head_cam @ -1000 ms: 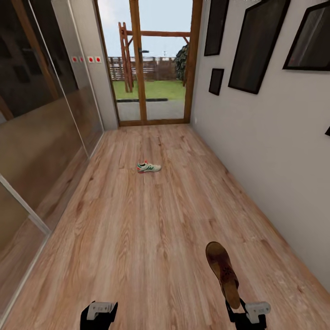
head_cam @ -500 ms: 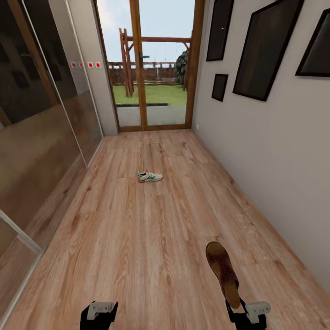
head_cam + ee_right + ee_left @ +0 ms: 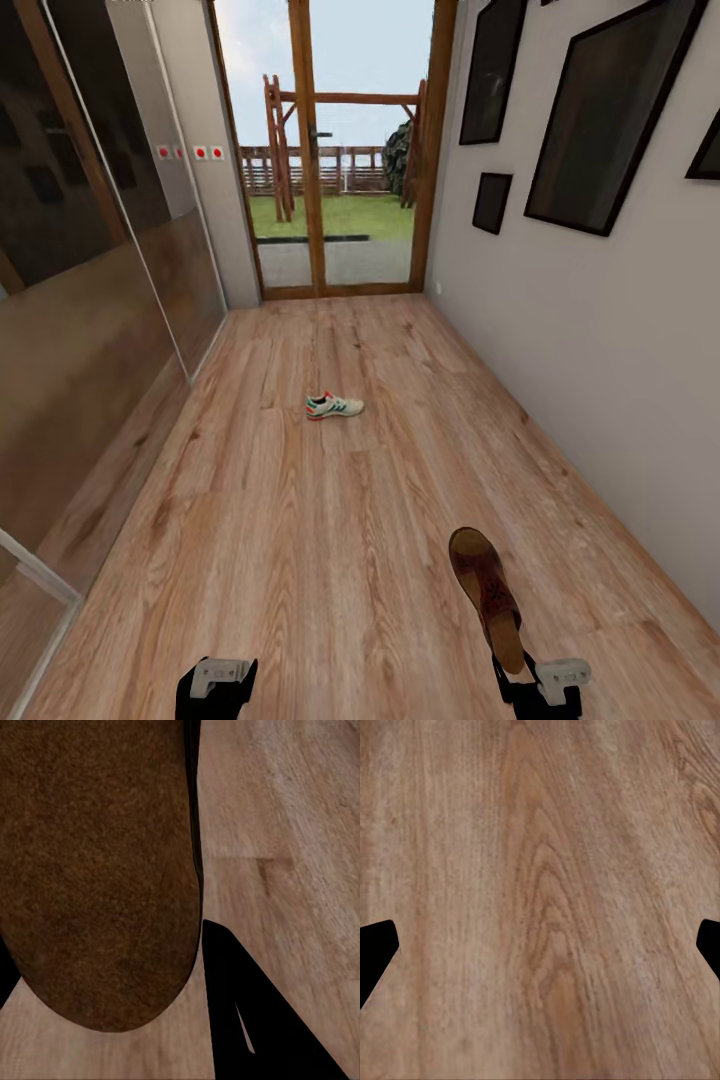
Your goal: Pick up the two gym shoes and the two sandals from the corridor floor and place them onto the hallstand (shoe rack) in the corridor, making sure they are on the rack and not on the floor. Arrange them so the two gym shoes are next to each other and the two sandals are next to each other.
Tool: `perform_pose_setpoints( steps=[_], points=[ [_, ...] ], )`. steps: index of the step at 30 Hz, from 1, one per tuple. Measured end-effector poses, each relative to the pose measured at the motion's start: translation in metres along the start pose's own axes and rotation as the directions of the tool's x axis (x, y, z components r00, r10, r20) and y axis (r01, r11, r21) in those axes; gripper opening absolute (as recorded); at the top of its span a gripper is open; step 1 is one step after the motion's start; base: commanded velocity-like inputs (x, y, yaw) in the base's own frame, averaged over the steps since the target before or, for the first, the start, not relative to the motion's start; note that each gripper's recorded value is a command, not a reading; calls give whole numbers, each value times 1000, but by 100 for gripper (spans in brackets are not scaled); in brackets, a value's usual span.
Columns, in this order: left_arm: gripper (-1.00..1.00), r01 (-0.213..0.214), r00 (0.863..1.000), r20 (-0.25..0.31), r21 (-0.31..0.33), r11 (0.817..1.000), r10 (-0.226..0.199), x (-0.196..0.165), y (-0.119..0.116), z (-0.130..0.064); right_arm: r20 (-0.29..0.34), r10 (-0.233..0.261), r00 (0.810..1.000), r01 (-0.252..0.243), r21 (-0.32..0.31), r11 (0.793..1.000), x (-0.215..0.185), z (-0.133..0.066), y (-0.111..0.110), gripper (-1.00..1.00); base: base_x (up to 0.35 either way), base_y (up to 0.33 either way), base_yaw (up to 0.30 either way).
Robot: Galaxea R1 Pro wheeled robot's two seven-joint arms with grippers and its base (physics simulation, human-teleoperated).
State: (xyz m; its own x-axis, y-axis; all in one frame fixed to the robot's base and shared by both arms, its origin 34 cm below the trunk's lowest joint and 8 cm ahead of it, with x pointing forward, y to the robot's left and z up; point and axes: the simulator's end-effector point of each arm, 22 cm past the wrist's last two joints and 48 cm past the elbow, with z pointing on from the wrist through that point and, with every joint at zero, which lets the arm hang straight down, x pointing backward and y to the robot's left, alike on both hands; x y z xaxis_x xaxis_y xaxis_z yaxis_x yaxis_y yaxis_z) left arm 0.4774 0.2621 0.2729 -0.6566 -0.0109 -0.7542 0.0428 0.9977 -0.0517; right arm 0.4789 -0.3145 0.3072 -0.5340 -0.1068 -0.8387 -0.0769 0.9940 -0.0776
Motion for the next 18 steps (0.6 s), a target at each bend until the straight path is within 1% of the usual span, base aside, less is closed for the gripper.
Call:
perform_pose_setpoints(
  steps=[18],
  points=[
    [100, 0, 1000, 8, 0, 1000, 0, -4, 0, 0, 9, -1, 1000, 1, 1, 1000, -4, 0, -1, -100, 317, 93, 0]
  ],
)
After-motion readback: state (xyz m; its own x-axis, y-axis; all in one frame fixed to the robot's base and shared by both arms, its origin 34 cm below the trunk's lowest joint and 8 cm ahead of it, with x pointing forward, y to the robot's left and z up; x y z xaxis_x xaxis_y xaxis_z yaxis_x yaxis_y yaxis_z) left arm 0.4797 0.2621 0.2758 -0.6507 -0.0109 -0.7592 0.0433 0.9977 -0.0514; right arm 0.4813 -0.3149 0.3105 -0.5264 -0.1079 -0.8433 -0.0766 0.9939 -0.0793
